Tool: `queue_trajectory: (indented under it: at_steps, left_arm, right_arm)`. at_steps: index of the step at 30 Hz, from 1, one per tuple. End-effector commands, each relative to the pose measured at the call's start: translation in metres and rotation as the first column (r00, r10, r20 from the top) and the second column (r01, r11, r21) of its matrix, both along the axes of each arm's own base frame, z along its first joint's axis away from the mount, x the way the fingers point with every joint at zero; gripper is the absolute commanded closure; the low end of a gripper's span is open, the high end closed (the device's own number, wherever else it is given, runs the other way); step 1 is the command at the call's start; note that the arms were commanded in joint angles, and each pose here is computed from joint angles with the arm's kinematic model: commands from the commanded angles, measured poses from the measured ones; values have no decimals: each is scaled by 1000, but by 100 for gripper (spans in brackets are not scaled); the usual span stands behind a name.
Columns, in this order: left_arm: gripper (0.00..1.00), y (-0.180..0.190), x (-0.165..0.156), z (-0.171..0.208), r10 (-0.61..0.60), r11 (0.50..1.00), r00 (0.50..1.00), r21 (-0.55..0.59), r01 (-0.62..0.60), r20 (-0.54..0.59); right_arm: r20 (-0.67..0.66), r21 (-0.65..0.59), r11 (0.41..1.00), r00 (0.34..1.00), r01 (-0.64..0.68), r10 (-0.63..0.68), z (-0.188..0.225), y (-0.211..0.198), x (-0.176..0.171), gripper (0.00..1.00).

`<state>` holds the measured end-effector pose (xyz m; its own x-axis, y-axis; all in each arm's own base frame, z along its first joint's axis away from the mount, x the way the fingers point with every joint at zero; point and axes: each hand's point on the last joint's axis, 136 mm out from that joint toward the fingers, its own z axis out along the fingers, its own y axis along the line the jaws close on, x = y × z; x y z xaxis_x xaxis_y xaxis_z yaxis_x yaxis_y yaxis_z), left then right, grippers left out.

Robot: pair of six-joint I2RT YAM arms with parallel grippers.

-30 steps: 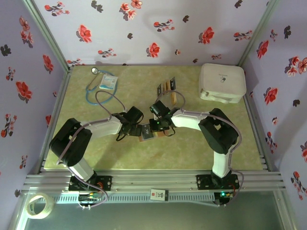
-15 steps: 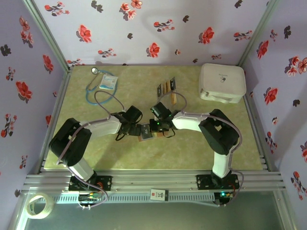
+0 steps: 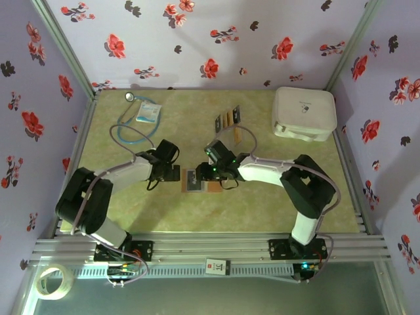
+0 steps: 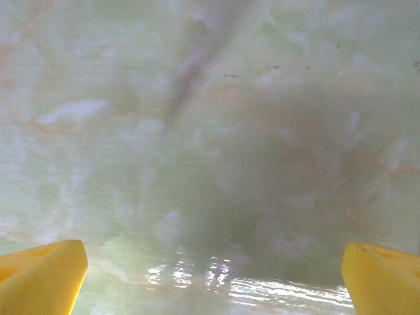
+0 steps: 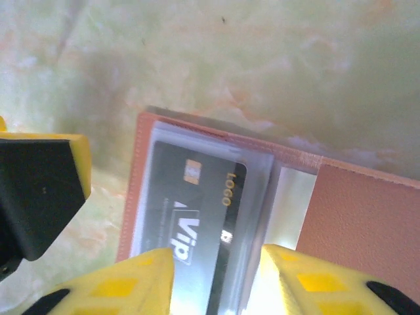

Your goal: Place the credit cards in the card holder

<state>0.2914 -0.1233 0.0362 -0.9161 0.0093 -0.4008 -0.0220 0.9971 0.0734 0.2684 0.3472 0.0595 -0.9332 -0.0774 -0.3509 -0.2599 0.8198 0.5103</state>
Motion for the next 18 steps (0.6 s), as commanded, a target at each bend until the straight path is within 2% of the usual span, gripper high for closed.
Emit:
queue_trajectory:
  at_steps: [1,8,13,18]
  left_arm:
    - [0,10,-4,11,-2,1000,1000,19,1,4]
    - [0,4,-5,25,-29,999,999,-36,31,38]
    - [0,-15,-9,33,-83,984,994,-150,92,64]
    - [0,-38,-14,31,-138,957,988,-247,149,63]
  right_arm:
    - [59,-22,1000,998,14,-13,22,-13,5,57]
    - [128,-94,992,989,90,-77,37,-55,12,52]
    - [133,-144,977,981,159,-140,28,-94,9,49]
    - [101,-151,970,979,190,-176,13,-112,3,48]
